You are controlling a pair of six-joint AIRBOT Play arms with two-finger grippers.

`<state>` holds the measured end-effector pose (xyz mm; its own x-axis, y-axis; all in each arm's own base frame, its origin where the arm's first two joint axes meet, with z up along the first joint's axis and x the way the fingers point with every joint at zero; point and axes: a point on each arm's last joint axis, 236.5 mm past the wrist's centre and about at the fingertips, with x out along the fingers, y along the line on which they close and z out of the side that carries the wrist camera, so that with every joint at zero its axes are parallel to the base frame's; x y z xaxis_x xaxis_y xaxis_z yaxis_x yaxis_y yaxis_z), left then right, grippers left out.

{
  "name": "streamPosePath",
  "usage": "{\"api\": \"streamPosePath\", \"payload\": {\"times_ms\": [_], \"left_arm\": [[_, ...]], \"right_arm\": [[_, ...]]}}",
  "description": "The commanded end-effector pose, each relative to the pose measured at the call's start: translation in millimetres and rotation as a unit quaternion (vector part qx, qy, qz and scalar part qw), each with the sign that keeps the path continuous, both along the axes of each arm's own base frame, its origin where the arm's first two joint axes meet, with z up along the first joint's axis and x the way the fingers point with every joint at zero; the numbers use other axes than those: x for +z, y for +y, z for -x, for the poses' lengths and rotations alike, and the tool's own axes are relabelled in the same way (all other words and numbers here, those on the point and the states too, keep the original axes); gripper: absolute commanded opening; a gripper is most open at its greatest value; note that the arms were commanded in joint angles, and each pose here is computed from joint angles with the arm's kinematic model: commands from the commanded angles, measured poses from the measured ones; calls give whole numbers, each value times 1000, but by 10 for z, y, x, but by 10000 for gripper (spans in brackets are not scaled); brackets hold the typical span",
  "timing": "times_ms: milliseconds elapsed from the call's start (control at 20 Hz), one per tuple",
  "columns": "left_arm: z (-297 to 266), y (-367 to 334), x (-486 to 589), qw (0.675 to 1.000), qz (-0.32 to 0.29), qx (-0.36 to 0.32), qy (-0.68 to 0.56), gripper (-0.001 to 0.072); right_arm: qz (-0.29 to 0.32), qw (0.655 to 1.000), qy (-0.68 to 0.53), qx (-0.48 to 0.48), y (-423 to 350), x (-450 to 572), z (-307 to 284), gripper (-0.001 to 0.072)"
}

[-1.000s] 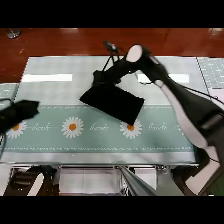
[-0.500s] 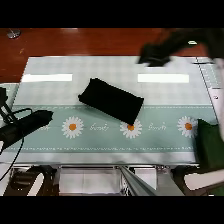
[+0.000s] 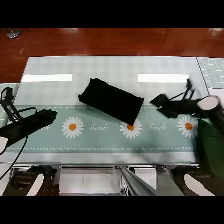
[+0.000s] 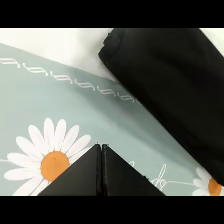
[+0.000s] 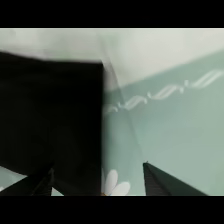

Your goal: Fold the shirts.

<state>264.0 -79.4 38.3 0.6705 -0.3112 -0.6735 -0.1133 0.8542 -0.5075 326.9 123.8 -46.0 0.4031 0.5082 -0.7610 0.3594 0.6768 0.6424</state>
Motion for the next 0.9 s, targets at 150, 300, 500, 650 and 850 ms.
{"api": "streamPosePath", "payload": {"times_ms": [150, 300, 500, 650, 850], "left_arm": [[-36, -78, 51, 1000, 23, 1, -7, 27], [-36, -78, 51, 1000, 23, 1, -7, 27], [-36, -79, 50, 1000, 23, 1, -7, 27], [-36, -79, 50, 1000, 23, 1, -7, 27], [17, -109, 12, 1000, 16, -16, 2, 27]], "right_arm": [[-83, 989, 93, 85, 588, -455, 141, 628], [-79, 984, 94, 131, 908, -490, 89, 627], [-79, 982, 49, 165, 1102, -275, -314, 31], [-66, 970, -13, 233, 1201, 202, -615, 31], [-30, 949, -88, 302, 1231, 1221, -864, 31]]}}
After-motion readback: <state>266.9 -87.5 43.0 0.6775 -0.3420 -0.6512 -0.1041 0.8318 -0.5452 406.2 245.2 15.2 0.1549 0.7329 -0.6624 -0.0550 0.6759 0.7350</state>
